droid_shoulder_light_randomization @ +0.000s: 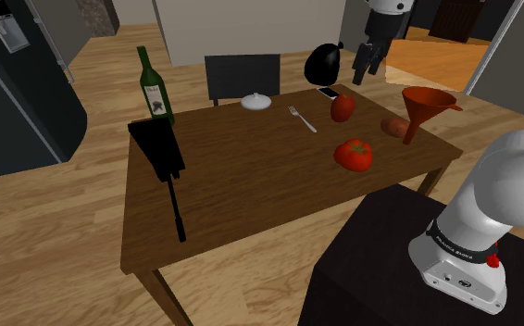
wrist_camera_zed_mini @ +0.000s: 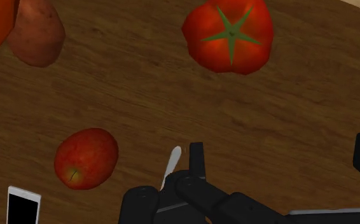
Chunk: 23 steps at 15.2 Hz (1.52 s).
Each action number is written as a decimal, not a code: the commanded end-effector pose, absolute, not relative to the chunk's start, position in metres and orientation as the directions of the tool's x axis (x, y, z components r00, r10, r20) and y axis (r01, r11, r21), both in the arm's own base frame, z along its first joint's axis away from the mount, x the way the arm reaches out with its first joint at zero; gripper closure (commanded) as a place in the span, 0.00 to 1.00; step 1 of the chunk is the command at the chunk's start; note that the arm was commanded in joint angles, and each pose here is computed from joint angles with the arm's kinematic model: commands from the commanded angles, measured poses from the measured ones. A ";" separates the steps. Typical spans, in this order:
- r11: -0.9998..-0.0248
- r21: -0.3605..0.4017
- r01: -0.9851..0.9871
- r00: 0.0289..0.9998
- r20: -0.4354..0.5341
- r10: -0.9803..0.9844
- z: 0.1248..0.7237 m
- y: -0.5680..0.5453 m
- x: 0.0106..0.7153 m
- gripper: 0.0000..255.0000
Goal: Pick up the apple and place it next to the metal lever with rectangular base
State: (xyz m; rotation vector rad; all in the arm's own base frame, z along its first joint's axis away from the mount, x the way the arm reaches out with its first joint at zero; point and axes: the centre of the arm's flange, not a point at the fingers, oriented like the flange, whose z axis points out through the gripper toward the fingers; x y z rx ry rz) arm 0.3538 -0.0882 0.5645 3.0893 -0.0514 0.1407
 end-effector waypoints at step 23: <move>-0.999 0.029 0.033 0.977 0.211 0.039 0.444 -0.354 0.467 0.00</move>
